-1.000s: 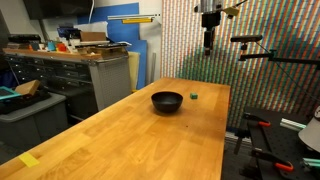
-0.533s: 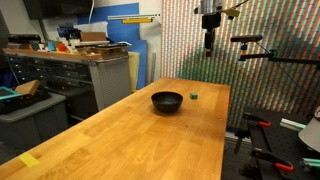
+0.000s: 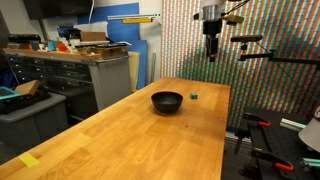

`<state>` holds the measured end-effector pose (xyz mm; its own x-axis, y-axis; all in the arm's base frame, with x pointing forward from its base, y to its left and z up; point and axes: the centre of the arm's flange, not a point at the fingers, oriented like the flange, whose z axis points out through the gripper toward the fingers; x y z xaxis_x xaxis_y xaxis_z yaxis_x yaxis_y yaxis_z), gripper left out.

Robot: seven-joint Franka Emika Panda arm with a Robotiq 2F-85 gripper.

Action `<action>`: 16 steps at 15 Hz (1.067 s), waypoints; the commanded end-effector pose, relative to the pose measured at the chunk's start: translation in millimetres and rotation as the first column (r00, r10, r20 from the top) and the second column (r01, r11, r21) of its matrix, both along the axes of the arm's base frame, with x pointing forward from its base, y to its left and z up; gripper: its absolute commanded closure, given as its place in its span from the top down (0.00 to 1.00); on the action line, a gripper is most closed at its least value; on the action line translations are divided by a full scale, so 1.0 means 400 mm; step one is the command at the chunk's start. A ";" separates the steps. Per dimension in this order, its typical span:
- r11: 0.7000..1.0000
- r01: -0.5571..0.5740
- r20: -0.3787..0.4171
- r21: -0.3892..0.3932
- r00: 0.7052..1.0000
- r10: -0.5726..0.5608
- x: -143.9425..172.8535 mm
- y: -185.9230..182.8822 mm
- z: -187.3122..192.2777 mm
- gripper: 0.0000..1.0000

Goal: Pick up the block and put it in the bowl

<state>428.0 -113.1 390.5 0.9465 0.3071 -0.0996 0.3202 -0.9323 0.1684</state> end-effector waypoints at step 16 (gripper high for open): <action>0.988 -0.151 0.122 0.037 0.982 0.146 0.101 -0.122 -0.244 1.00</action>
